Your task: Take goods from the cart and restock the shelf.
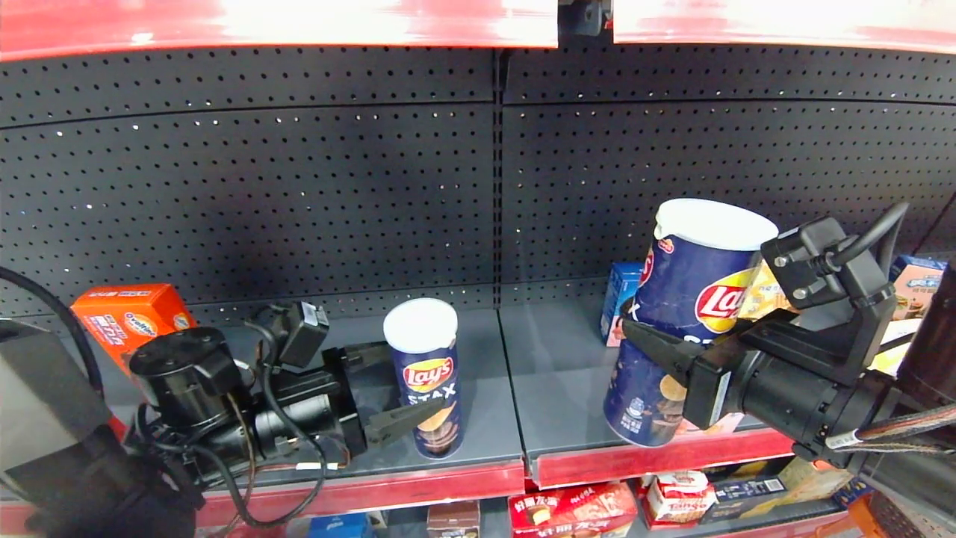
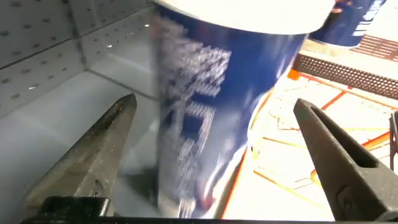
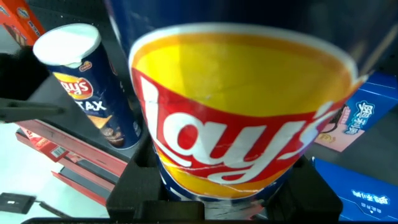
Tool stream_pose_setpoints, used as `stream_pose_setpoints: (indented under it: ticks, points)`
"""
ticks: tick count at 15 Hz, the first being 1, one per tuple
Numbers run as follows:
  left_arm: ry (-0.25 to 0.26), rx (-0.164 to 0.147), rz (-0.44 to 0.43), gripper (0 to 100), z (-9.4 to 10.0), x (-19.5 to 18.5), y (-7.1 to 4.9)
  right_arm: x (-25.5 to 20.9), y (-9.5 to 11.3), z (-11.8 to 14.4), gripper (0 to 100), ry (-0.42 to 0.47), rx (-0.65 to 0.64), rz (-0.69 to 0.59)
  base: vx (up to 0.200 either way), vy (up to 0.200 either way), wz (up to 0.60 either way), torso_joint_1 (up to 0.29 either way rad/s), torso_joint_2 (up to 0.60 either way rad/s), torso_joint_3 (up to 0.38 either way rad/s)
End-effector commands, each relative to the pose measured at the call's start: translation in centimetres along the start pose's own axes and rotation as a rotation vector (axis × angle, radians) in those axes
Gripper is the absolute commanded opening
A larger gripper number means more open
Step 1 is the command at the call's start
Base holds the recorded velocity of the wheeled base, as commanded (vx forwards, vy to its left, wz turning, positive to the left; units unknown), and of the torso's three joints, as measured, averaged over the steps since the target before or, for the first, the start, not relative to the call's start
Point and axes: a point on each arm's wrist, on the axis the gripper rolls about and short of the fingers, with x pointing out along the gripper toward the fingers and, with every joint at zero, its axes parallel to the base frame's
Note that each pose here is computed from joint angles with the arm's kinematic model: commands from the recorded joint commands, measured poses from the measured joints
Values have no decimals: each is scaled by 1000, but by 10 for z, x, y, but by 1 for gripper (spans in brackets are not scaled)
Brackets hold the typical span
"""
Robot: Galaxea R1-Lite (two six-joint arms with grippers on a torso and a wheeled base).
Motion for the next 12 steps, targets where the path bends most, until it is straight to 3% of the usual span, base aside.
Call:
stream_pose_setpoints:
  ticks: [1,4,7,9,10,12]
  points:
    - [-18,20,29,100,12,-23,-13,0,0,-1,0,2,1,-2,0,0,0,0,0,0]
    - [-25,23,132,100,18,-63,-21,1,0,-1,0,3,-1,-3,0,0,0,0,0,0]
    - [-24,16,178,100,18,-92,-45,3,-5,-2,0,8,2,-23,0,0,0,0,0,0]
    - [-44,37,234,100,23,-103,-48,2,-4,-2,0,7,5,-21,0,0,0,0,0,0]
    - [-58,49,286,100,25,-108,-47,2,-5,-1,0,5,4,-21,0,0,0,0,0,0]
    - [-89,56,491,100,30,-112,-46,2,-5,-1,0,4,5,-24,0,0,0,0,0,0]
